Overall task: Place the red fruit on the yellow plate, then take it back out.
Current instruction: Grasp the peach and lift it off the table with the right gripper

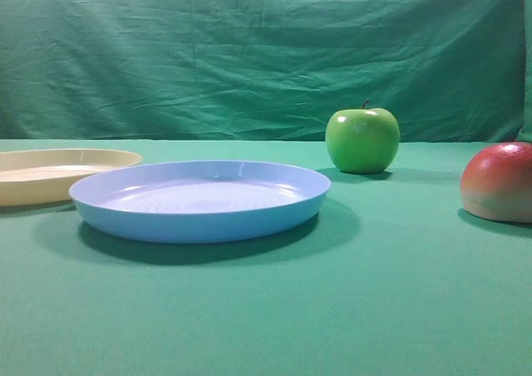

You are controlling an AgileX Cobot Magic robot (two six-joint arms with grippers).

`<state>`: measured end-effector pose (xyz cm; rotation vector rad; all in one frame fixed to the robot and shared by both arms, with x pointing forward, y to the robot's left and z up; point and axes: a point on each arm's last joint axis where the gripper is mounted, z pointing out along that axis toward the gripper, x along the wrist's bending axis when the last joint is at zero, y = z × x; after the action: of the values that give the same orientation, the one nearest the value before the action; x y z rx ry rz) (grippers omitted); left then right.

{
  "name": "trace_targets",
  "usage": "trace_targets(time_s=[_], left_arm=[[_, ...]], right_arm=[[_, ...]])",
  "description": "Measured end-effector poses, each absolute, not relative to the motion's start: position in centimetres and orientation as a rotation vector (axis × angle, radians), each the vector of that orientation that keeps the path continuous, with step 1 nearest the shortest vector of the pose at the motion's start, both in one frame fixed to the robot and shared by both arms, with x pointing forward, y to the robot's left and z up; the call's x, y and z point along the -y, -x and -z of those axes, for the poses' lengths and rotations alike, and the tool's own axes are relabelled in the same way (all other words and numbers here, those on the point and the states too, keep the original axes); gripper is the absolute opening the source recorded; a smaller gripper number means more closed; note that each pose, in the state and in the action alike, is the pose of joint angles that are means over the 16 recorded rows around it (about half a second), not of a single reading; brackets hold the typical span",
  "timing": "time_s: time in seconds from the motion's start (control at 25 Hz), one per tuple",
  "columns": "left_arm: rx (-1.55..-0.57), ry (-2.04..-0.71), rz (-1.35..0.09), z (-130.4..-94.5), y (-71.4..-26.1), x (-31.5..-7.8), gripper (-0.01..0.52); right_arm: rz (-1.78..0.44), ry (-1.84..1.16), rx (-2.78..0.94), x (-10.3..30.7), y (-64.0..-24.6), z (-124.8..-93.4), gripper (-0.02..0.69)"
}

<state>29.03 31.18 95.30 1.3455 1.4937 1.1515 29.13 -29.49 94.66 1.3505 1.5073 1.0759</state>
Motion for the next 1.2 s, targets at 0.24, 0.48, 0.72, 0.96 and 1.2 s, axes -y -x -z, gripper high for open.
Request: trace_targets(time_s=[0.24,0.48,0.72,0.96,1.2], left_arm=[[-1.494,-1.346,-1.152,-95.3,-29.0,-31.2,0.000],[-1.494,-1.346,-1.152,-95.3,-29.0,-31.2,0.000],[-1.494,-1.346,-1.152,-95.3,-29.0,-31.2,0.000],[-1.494,-1.346,-1.152,-95.3,-29.0,-31.2,0.000],[-1.494,-1.346,-1.152,-95.3,-29.0,-31.2,0.000]], right_arm=[[-1.076,-1.350,-1.507,29.5,-29.1,-94.7,0.000],[-1.076,-1.350,-1.507,29.5,-29.1,-94.7,0.000],[-1.076,-1.350,-1.507,29.5,-29.1,-94.7,0.000],[-1.101,-1.337,-1.483,29.5,-29.2,-94.9,0.000],[-1.205,-1.255,-1.363,29.4,-29.4,-96.4,0.000]])
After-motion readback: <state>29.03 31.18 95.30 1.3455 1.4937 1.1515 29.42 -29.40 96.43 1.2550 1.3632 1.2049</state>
